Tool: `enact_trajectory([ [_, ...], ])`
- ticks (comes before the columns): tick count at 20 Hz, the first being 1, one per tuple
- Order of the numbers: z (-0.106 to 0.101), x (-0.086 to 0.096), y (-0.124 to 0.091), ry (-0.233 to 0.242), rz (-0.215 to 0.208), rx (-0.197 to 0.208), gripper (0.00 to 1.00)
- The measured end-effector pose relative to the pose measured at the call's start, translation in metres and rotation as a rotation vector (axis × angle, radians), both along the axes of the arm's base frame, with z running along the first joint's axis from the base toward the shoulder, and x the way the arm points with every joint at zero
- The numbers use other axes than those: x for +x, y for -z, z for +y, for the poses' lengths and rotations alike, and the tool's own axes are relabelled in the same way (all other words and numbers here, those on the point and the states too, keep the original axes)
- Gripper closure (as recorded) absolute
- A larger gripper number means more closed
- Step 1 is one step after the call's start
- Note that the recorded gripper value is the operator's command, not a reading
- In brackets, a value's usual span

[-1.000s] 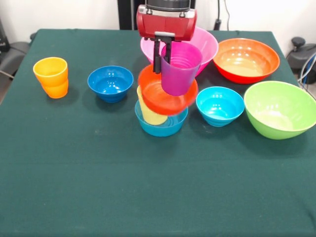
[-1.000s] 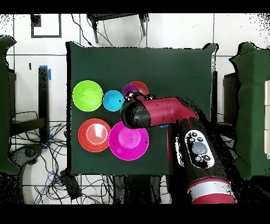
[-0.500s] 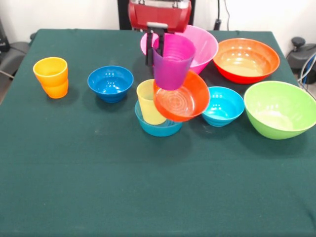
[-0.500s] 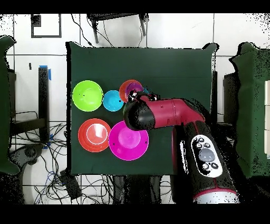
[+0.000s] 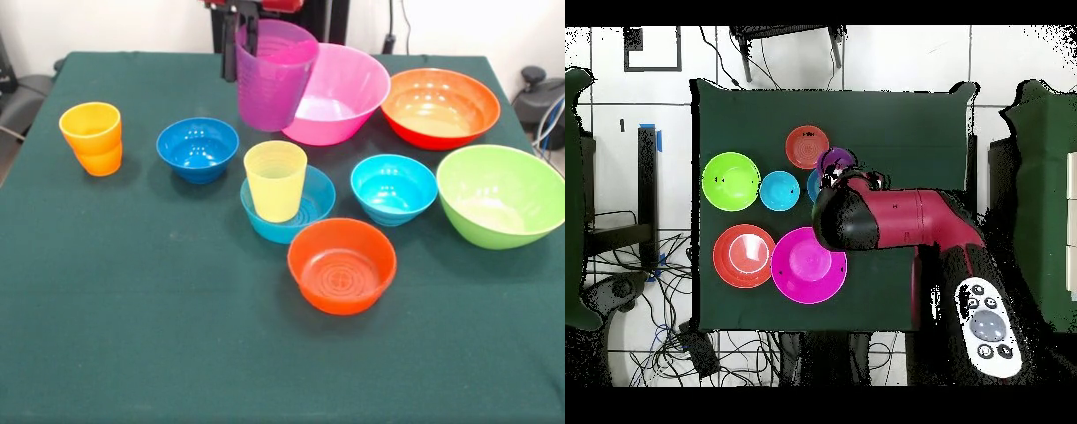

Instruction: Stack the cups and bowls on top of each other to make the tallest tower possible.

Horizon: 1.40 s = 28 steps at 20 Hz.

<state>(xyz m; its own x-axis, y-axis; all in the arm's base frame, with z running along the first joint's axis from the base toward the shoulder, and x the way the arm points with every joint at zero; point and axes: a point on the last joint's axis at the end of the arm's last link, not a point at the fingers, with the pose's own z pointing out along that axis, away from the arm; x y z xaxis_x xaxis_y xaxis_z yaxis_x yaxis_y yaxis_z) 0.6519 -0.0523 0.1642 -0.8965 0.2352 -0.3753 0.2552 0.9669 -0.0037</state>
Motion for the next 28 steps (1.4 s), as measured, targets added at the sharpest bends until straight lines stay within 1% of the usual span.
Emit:
enact_trajectory([
  [3,0.000,0.003,-0.009,-0.001,-0.010,-0.002,1.00],
  [9,0.006,0.005,-0.013,-0.012,-0.012,0.002,1.00],
  [19,0.015,0.006,-0.011,-0.026,-0.009,0.004,1.00],
  [23,0.018,0.007,-0.005,-0.028,0.004,0.009,1.00],
  [28,0.018,0.009,0.000,-0.027,0.010,0.014,1.00],
])
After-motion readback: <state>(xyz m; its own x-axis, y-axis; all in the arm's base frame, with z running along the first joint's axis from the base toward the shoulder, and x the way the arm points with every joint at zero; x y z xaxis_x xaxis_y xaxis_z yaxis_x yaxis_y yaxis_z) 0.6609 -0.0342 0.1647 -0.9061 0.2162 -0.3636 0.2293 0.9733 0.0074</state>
